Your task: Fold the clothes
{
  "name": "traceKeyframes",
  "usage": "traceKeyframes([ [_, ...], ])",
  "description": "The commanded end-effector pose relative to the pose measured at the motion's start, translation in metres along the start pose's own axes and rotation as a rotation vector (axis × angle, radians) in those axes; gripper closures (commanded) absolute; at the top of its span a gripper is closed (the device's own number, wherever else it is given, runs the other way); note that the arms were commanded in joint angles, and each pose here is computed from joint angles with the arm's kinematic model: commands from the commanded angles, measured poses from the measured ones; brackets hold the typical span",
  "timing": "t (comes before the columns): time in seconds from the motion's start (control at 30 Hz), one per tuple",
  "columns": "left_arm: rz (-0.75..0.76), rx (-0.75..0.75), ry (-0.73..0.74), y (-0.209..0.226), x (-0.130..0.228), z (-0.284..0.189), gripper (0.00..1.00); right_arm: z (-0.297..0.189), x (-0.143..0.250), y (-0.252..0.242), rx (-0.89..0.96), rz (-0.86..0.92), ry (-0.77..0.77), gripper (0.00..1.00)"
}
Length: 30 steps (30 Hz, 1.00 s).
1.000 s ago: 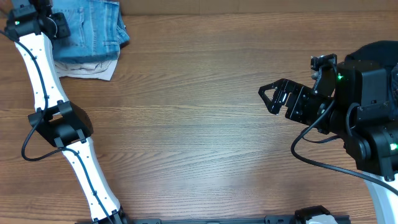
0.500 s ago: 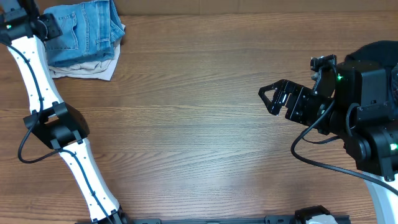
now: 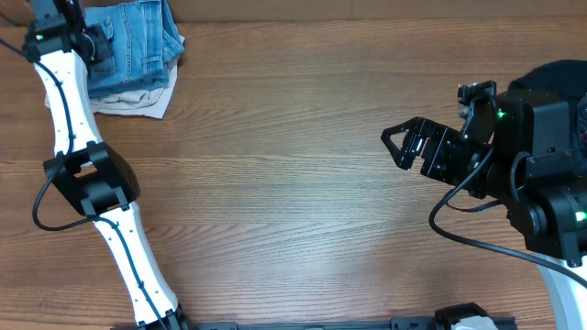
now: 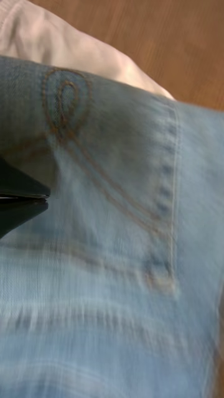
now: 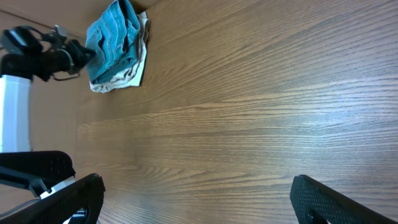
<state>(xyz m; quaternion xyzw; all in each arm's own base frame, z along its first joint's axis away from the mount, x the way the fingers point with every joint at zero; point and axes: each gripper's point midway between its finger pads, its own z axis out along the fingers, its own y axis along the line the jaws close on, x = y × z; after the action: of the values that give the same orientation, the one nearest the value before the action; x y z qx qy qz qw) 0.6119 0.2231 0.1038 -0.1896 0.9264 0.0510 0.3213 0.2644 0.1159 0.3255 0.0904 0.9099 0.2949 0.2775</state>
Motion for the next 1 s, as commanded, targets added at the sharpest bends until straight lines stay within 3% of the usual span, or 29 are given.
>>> traceKeyframes([
  [0.0, -0.026, -0.209, 0.017, 0.046, 0.010, 0.003, 0.94, -0.001, -0.003, -0.001, 0.004, 0.010, -0.010, 0.01],
  [0.2, -0.053, -0.273, 0.106, 0.083, 0.053, 0.032, 0.89, -0.001, -0.003, -0.002, 0.010, 0.007, -0.013, 0.01],
  [0.3, -0.059, -0.290, 0.113, 0.091, 0.054, 0.030, 0.89, -0.001, -0.002, -0.003, 0.015, 0.005, -0.009, 0.01],
  [0.5, -0.112, -0.254, -0.041, 0.074, -0.012, -0.030, 0.89, -0.001, -0.002, -0.006, 0.028, 0.008, -0.011, 0.01],
  [0.63, -0.137, -0.050, -0.212, 0.022, -0.069, -0.095, 0.93, -0.001, -0.001, -0.006, 0.031, 0.011, -0.006, 0.01],
  [0.7, -0.154, -0.010, -0.280, 0.007, -0.087, -0.113, 0.90, -0.001, -0.001, -0.006, 0.031, 0.011, -0.006, 0.00],
  [0.97, -0.096, 0.096, -0.332, -0.065, -0.091, -0.078, 0.78, -0.001, 0.000, -0.007, 0.030, 0.016, 0.000, 0.01],
])
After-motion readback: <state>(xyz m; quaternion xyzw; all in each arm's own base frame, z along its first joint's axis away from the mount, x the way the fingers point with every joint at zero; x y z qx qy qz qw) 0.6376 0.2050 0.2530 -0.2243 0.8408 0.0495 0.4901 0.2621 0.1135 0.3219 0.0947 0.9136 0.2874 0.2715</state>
